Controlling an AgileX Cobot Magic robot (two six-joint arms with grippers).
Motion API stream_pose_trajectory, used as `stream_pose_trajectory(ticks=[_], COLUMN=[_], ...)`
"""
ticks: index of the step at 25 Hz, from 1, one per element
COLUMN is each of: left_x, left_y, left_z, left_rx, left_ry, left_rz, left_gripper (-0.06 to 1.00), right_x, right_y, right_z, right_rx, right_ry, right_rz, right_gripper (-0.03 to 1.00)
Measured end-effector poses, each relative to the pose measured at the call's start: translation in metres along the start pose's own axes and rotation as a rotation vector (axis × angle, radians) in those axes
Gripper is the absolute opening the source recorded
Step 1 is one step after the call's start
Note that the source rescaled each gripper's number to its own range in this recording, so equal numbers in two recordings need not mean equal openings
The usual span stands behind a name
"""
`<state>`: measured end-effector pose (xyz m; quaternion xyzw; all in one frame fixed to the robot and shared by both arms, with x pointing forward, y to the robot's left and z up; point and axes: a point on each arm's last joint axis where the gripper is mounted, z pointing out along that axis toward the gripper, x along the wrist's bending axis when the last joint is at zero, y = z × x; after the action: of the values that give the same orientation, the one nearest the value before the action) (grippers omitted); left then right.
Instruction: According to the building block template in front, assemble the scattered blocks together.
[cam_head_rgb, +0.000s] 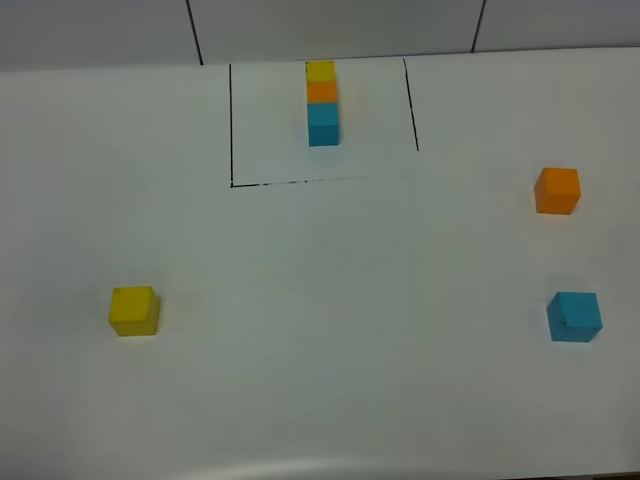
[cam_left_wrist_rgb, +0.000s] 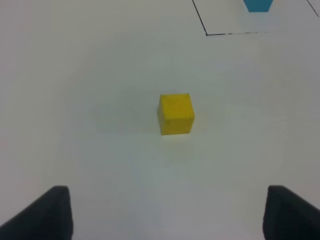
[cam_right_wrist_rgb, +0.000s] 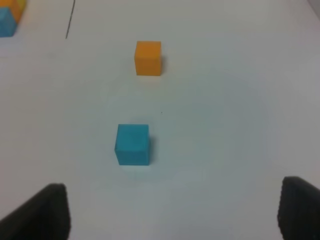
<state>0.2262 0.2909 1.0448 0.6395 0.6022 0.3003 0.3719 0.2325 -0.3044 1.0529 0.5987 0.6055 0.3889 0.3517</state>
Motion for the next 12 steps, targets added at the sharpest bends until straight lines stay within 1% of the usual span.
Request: stream_pose_trajectory(ticks=[12], left_x=[0.0], left_y=[0.0], left_z=[0.0], left_rx=[0.0], left_ry=[0.0], left_rz=[0.001], left_gripper=[0.73], right_x=[0.0], right_y=[0.0], right_z=[0.0], right_rx=[0.0], right_ry=[0.0], right_rz=[0.0], right_gripper=[0.7])
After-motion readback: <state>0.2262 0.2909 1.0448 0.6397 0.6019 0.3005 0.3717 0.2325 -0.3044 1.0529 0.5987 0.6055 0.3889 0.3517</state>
